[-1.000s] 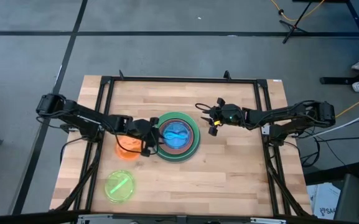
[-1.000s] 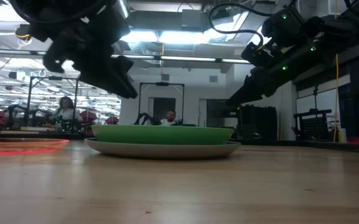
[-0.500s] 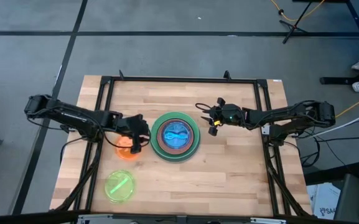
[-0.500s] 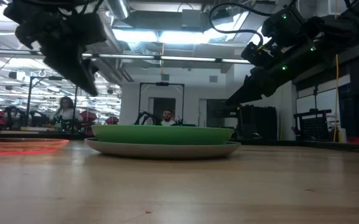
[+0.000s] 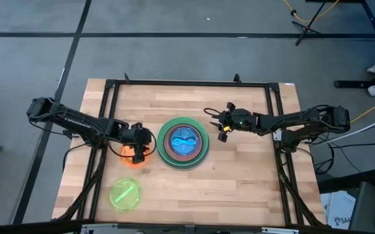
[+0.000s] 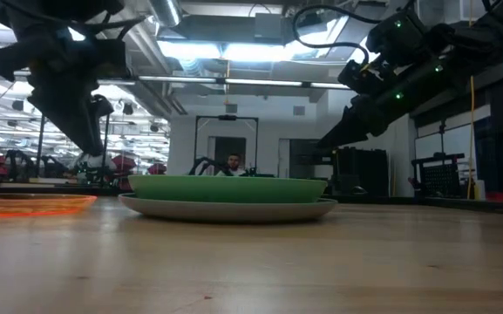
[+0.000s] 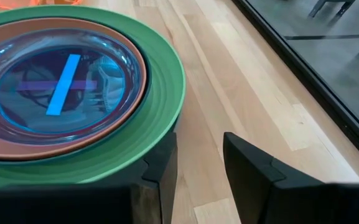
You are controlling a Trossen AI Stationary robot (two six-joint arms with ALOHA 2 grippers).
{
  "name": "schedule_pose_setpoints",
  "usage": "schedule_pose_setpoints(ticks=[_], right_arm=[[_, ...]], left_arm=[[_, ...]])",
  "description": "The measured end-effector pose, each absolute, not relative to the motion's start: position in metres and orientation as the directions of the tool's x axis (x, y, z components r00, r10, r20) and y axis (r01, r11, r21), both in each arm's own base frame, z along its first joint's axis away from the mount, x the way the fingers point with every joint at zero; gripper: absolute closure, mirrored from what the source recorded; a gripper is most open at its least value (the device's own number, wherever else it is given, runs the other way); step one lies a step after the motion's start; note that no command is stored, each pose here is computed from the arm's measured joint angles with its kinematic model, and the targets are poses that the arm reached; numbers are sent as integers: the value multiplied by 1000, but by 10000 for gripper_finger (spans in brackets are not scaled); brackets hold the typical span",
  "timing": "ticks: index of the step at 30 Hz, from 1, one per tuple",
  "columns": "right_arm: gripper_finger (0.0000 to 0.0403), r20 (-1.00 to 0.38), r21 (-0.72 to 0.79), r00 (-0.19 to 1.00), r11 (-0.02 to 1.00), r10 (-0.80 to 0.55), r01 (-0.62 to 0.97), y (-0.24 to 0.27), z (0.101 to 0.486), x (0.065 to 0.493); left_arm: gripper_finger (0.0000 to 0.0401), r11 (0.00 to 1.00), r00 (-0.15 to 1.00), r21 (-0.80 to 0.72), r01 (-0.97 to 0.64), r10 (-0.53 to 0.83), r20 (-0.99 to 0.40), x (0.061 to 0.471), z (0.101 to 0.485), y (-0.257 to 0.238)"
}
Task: Stack plastic plates
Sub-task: Stack the orange plate on top of the blue plate
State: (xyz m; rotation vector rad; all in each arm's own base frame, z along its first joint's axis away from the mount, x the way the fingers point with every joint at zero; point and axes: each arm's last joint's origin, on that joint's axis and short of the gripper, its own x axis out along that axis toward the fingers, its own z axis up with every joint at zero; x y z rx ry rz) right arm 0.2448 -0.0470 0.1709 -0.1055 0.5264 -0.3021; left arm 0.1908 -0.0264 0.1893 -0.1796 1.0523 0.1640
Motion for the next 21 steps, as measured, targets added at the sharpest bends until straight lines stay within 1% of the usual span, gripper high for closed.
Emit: schedule_pose_setpoints(ticks=[7, 12, 17, 21], right_arm=[[281, -478, -175, 822, 951, -309, 256, -47, 171, 245], [281, -477, -175, 822, 951, -310, 256, -47, 171, 245], [281, -477, -176, 823, 951, -309, 256, -47, 171, 245], [281, -477, -175, 823, 951, -308, 255, -47, 171, 245]], left_arm=[[299, 968, 483, -48, -245, 79, -872, 192, 189, -16], [295, 955, 474, -42, -293, 106, -874, 193, 189, 4], [266, 929, 460, -84, -360, 98, -883, 189, 189, 34], [241, 890, 402, -76, -449, 124, -907, 179, 186, 55]])
